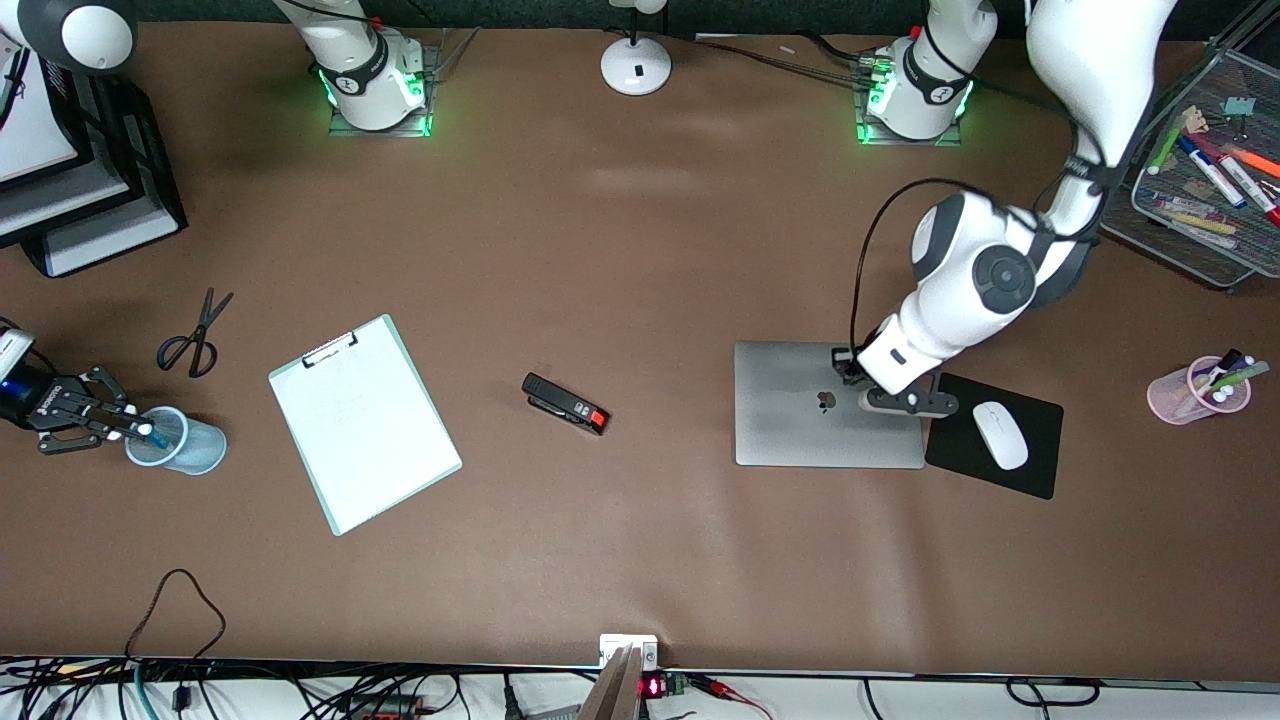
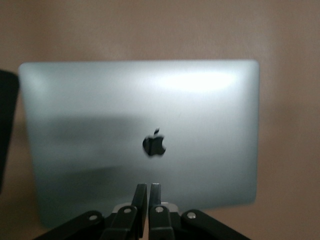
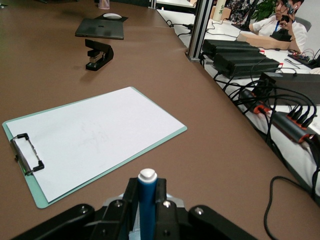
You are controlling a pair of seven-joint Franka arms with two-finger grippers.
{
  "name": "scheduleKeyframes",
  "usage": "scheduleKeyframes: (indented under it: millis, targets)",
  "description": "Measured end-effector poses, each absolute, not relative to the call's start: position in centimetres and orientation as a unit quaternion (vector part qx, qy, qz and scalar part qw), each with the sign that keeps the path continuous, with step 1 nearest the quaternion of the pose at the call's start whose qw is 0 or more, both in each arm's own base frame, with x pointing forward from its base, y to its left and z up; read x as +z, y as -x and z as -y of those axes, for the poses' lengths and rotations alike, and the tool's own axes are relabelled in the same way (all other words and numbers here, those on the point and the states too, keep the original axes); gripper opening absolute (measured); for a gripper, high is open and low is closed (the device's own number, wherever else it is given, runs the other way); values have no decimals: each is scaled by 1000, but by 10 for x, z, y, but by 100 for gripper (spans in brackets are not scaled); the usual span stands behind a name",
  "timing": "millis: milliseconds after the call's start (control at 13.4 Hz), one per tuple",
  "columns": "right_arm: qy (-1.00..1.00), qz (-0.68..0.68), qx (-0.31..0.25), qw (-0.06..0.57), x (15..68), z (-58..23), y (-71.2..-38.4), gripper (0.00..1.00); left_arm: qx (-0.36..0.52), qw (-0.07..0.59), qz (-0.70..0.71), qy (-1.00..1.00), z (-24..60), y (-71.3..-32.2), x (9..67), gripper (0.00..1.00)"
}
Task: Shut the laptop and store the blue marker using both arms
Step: 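Press the lid shut with the left gripper while the right gripper lowers the marker, then release the marker into the blue cup with the right gripper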
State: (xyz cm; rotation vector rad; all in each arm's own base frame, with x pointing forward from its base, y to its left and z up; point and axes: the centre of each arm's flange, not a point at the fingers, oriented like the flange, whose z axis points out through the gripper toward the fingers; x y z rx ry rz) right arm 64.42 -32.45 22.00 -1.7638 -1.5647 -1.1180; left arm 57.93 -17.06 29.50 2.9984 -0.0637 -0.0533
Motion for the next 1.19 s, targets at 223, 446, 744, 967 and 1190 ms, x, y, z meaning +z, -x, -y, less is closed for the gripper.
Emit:
scheduleKeyframes:
  millis: [223, 446, 744, 967, 1190]
  targets:
    - [657, 579, -403, 266, 208, 328, -640, 18, -54, 52, 35, -997, 151, -572, 330, 33]
    - [662, 578, -393, 269, 206, 330, -638, 25, -75, 47, 37, -995, 125, -578, 360, 63]
    - [686, 555, -377, 281, 210, 333, -638, 65, -77, 37, 70, -994, 109, -586, 377, 100]
    - [706, 546, -353, 282, 236, 333, -646, 95, -71, 35, 89, -993, 86, -592, 381, 100]
    - [722, 543, -320, 287, 300, 318, -662, 100, -80, 35, 86, -992, 78, -591, 381, 100]
